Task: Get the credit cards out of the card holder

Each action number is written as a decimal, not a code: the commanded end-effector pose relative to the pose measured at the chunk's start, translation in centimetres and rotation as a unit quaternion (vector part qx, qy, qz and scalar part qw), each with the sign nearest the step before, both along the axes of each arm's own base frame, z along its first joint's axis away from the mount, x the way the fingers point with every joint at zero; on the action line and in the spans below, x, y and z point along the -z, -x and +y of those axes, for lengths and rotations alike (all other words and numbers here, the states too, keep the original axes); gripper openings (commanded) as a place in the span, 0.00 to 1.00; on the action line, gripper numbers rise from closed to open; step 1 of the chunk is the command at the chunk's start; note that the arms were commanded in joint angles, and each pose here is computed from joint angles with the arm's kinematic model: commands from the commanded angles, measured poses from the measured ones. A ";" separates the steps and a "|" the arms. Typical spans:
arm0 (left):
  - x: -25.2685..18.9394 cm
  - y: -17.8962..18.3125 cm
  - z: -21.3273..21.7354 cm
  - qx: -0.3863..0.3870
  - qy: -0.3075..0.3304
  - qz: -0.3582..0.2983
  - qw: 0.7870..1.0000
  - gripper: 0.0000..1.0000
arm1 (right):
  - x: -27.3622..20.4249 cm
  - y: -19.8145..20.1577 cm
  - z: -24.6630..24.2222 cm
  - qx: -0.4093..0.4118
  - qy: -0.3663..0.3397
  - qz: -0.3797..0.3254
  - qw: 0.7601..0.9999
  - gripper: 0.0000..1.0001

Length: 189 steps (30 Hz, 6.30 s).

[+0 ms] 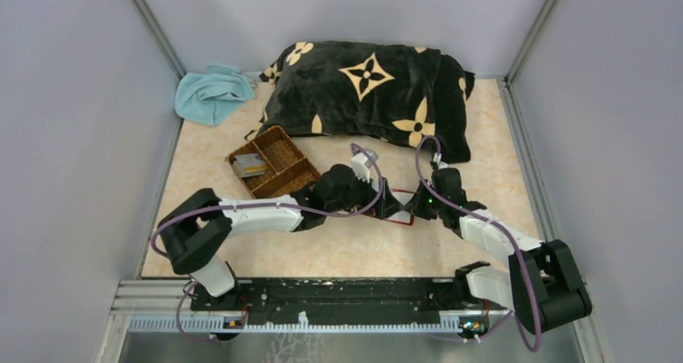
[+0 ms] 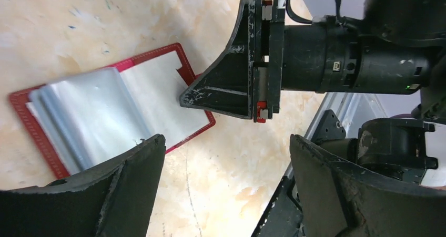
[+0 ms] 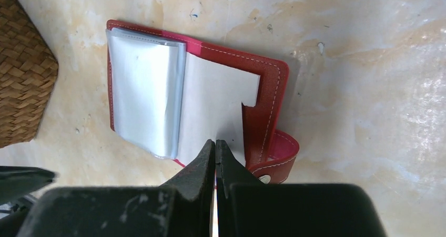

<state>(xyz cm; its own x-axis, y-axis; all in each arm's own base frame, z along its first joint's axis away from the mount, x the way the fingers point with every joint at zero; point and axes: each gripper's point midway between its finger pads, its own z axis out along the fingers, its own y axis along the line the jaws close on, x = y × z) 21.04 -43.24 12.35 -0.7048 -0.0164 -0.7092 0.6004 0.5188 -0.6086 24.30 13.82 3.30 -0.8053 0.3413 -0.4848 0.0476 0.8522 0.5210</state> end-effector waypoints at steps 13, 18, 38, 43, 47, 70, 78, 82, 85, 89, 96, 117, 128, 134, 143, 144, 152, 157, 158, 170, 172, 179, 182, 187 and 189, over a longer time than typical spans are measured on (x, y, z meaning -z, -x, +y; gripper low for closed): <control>4.8 -4.1 3.3 -0.038 -0.122 -0.054 0.990 0.91 | -0.8 -0.8 -0.5 0.006 0.014 -0.027 1.000 0.00; 5.8 -3.7 2.6 -0.019 -0.118 -0.041 0.992 0.91 | -0.8 -0.7 -0.7 0.010 0.017 -0.027 0.999 0.00; 4.3 -1.2 0.2 0.031 -0.019 0.002 0.999 0.91 | -0.3 -0.3 -0.6 0.005 0.014 -0.022 1.000 0.00; 4.1 -1.2 -0.8 0.040 -0.005 0.007 0.999 0.91 | 0.0 0.1 -0.5 0.004 0.009 -0.017 1.000 0.00; 4.3 -1.2 -1.1 0.043 0.005 0.014 0.999 0.91 | 0.0 0.3 -0.6 0.003 0.011 -0.016 1.000 0.00; 7.1 -2.5 2.2 -0.015 -0.071 0.027 0.997 0.92 | 0.1 0.0 -0.5 0.000 0.014 -0.017 1.000 0.00; 6.7 -1.4 0.5 0.016 -0.039 0.047 0.998 0.92 | 0.3 0.1 -0.5 -0.002 0.012 -0.015 1.000 0.00; 5.1 -1.1 -0.5 0.028 -0.018 0.043 0.999 0.92 | 0.6 0.3 -0.5 -0.004 0.014 -0.013 1.000 0.00; 3.8 -0.9 -1.1 0.036 -0.006 0.039 0.999 0.92 | 0.9 0.5 -0.5 -0.006 0.012 -0.009 1.000 0.00; 2.6 -0.8 -1.6 0.043 0.004 0.034 0.999 0.92 | 1.1 0.6 -0.4 -0.005 0.010 -0.007 1.000 0.00; 3.2 -0.9 -1.8 0.043 -0.004 0.039 0.998 0.92 | 0.3 0.3 -0.6 -0.002 0.012 -0.016 1.000 0.00; 6.5 -1.4 -0.7 0.017 -0.044 0.056 0.997 0.92 | 0.4 0.4 -0.7 -0.004 0.019 -0.017 1.000 0.00; 6.0 -0.7 -2.6 0.045 -0.009 0.077 0.996 0.92 | 1.2 1.2 -0.1 -0.018 0.000 -0.007 1.000 0.00; 4.8 -0.3 -4.2 0.067 0.019 0.080 0.994 0.92 | 0.9 1.4 -0.1 -0.019 -0.003 -0.011 1.000 0.00; 3.0 1.2 -5.9 0.098 0.060 0.091 0.989 0.91 | 0.2 1.4 0.5 -0.031 -0.017 -0.017 0.999 0.00; 2.7 1.4 -6.1 0.101 0.064 0.090 0.989 0.91 | 0.1 1.4 0.5 -0.031 -0.019 -0.020 0.999 0.00; 0.9 2.8 -6.8 0.124 0.089 0.092 0.984 0.91 | -0.4 1.3 0.4 -0.027 -0.018 -0.026 0.999 0.00; 1.6 2.9 -6.9 0.120 0.084 0.096 0.985 0.91 | -1.6 1.0 -0.2 -0.012 -0.011 -0.047 0.999 0.00; 1.7 2.9 -6.8 0.119 0.084 0.096 0.985 0.91 | -2.0 0.9 -0.4 -0.008 -0.007 -0.051 0.999 0.00; 2.3 2.7 -7.0 0.117 0.081 0.099 0.985 0.91 | -7.3 0.3 -3.8 0.064 0.048 -0.108 0.991 0.07; 2.6 2.7 -7.1 0.118 0.080 0.101 0.985 0.91 | -8.0 0.3 -4.4 0.078 0.055 -0.117 0.989 0.08; 3.5 2.7 -7.5 0.119 0.077 0.108 0.984 0.91 | -11.3 0.4 -5.6 0.103 0.060 -0.157 0.980 0.09; 3.6 2.6 -7.7 0.122 0.078 0.109 0.984 0.91 | -12.5 0.5 -6.0 0.110 0.065 -0.168 0.977 0.09; 2.9 2.8 -8.5 0.136 0.092 0.105 0.981 0.92 | -13.4 0.6 -6.1 0.111 0.062 -0.183 0.975 0.09; 1.9 3.1 -8.6 0.142 0.097 0.090 0.981 0.92 | -12.9 0.6 -5.9 0.107 0.062 -0.174 0.977 0.09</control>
<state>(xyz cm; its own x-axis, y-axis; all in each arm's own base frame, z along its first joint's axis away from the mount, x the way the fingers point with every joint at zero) 18.35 -50.58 7.59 -0.8476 0.0874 -0.5234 0.5237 0.2962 -0.7987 23.33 7.86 14.59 -0.5294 0.4049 -0.7455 0.0849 0.8996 0.4283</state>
